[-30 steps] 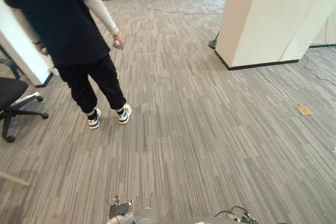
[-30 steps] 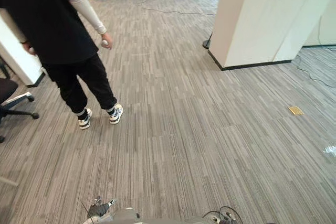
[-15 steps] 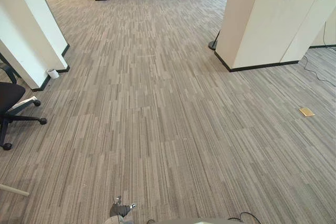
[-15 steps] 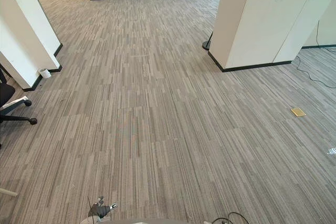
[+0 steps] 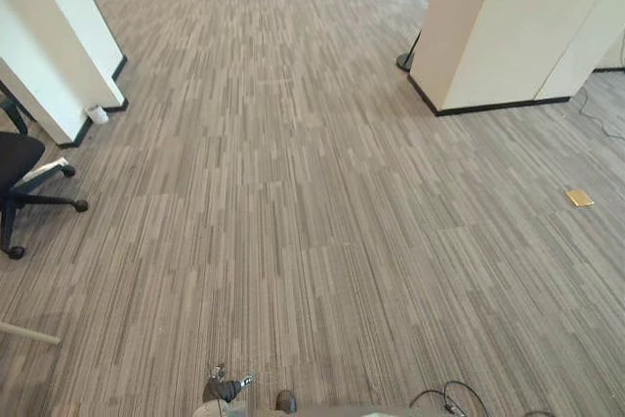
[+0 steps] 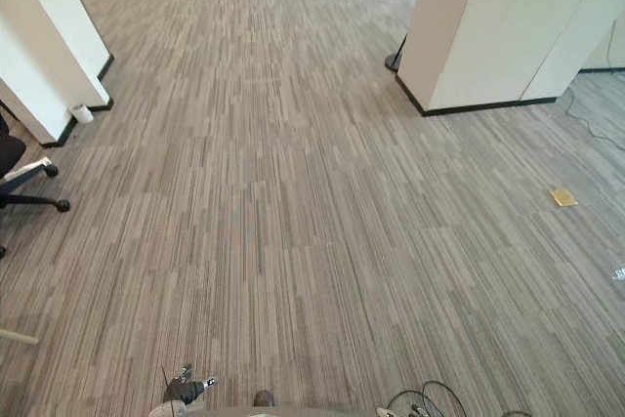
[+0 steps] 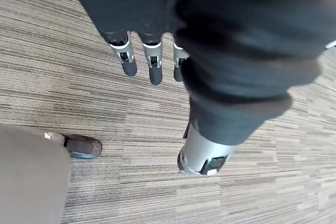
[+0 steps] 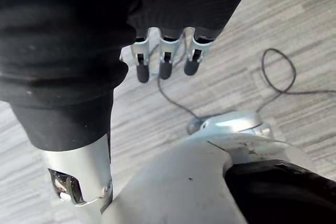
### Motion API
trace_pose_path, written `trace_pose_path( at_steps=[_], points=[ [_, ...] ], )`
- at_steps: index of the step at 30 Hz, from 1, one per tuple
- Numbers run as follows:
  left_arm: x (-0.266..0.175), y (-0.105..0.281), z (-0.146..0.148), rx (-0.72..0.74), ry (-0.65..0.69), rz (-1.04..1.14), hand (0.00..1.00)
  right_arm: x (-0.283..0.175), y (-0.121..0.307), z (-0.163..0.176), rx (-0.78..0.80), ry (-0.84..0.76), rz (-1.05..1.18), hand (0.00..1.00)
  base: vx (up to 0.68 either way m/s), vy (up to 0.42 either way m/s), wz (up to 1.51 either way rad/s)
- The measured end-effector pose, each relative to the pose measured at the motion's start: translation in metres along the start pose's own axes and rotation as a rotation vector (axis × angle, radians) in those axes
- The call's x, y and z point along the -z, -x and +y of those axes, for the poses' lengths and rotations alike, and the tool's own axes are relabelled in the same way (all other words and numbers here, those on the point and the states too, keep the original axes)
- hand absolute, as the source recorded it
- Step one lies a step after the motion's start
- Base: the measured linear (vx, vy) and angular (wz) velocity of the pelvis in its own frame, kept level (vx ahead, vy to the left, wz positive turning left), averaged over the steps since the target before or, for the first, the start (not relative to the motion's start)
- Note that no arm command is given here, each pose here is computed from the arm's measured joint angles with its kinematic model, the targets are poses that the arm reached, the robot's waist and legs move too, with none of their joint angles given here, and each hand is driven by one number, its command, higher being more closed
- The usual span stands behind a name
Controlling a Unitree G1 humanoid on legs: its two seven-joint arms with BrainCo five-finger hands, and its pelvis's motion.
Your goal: Organize washtable
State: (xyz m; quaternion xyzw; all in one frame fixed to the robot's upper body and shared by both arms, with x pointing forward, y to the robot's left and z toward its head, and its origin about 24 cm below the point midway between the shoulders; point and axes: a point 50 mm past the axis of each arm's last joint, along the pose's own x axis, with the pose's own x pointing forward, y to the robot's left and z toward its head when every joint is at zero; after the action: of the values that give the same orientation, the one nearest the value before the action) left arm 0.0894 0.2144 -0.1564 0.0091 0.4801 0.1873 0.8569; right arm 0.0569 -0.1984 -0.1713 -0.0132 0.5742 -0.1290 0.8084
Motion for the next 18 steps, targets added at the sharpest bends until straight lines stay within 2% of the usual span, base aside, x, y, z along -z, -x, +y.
trace_pose_path(
  at_steps=[6,10,12,13,15,18],
  points=[
    [0.000,0.000,-0.007,0.014,-0.007,-0.002,0.00,0.000,0.000,-0.002,0.002,0.024,0.003,0.00,0.23,-0.049,0.03],
    [-0.001,0.002,-0.016,0.009,0.071,0.002,0.00,-0.014,-0.002,-0.008,0.013,0.086,-0.053,0.00,0.16,-0.075,-0.39],
    [-0.015,-0.001,-0.007,-0.012,0.074,-0.054,0.00,-0.019,-0.001,-0.001,0.008,0.084,-0.077,0.00,0.10,-0.057,-0.37],
    [-0.013,0.000,-0.013,-0.001,0.081,-0.047,0.00,-0.020,-0.002,-0.011,0.030,0.093,-0.080,0.00,0.11,0.010,-0.46],
    [0.000,0.006,-0.029,0.036,0.101,-0.003,0.00,-0.030,-0.002,-0.024,0.068,0.103,-0.112,0.00,0.13,0.143,-0.34],
    [-0.005,0.005,-0.035,0.054,0.091,-0.021,0.00,-0.029,-0.002,-0.021,0.061,0.090,-0.114,0.00,0.16,0.219,0.10]
  ],
)
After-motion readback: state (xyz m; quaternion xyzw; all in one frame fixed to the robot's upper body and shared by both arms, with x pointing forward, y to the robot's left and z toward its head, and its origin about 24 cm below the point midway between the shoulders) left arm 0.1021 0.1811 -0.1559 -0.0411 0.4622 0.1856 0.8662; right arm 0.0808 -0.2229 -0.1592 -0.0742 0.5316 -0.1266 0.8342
